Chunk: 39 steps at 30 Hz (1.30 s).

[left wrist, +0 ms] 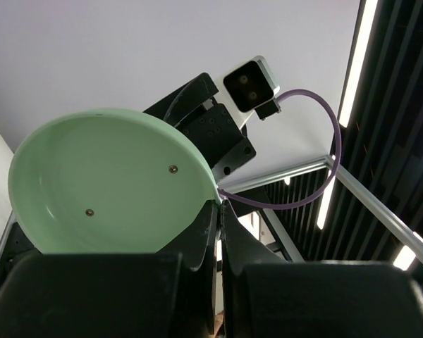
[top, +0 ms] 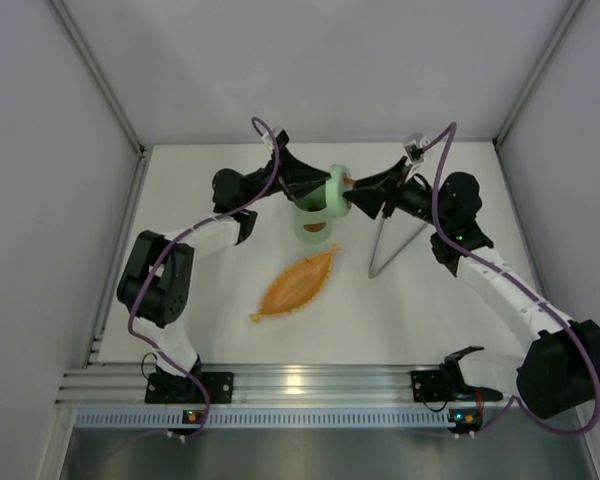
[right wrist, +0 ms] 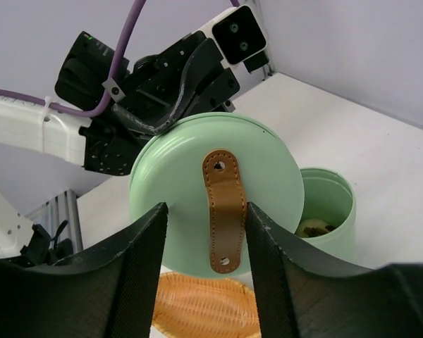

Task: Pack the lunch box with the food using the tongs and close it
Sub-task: Close the box lid on the packing box.

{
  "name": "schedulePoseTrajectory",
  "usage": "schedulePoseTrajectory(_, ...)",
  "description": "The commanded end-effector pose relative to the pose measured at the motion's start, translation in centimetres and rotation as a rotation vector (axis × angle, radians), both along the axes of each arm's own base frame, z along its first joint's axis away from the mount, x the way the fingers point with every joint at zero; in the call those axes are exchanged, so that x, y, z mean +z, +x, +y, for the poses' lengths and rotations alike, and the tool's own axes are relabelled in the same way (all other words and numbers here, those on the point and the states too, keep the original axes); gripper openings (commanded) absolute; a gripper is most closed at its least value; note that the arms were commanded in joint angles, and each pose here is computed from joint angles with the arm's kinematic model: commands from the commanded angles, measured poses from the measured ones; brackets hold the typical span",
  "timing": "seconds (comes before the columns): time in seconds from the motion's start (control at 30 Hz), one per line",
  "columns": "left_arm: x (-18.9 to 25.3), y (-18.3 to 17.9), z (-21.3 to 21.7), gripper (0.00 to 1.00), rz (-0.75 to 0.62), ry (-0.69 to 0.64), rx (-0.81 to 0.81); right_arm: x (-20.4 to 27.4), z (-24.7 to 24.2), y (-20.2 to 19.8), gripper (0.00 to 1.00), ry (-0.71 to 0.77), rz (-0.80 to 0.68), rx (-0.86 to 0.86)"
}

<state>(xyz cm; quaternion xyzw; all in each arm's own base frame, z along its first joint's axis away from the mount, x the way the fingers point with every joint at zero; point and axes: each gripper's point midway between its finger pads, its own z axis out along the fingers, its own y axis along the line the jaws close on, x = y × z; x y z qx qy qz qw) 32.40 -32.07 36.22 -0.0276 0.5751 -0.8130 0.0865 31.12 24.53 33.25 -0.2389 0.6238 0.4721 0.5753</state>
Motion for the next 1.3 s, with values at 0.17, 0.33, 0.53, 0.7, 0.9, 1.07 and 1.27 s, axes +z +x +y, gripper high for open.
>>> schedulePoseTrajectory(0.17, 6.3, -6.6, 2.8, 0.0, -0.458, -0.196, -0.012, 3.4, 0.6, -2.9, 0.41, 0.045, -0.156, 0.125)
schedulePoseTrajectory(0.33, 6.3, -6.6, 2.8, 0.0, -0.451, -0.202, -0.011, 3.4, 0.6, -2.7, 0.41, 0.042, -0.147, 0.124)
schedulePoseTrajectory(0.53, 6.5, -6.7, 2.9, 0.0, -0.455, -0.204, -0.013, 3.4, 0.6, -2.1, 0.34, 0.039, -0.132, 0.11)
schedulePoseTrajectory(0.7, 6.7, -7.0, 2.8, 0.0, -0.46, -0.208, -0.018, 3.5, 0.7, -1.7, 0.27, 0.035, -0.126, 0.095)
schedulePoseTrajectory(0.9, 6.5, -7.0, 2.7, 0.01, -0.457, -0.202, -0.022, 3.8, 0.9, -1.5, 0.18, 0.006, -0.132, 0.068)
schedulePoseTrajectory(1.07, 6.5, -7.1, 2.4, 0.02, -0.456, -0.196, -0.027, 4.8, 1.0, -2.0, 0.07, -0.005, -0.148, 0.054)
schedulePoseTrajectory(1.27, 6.5, -7.0, 2.2, 0.07, -0.452, -0.191, -0.033, 5.9, 0.8, -2.6, 0.0, 0.006, -0.153, 0.044)
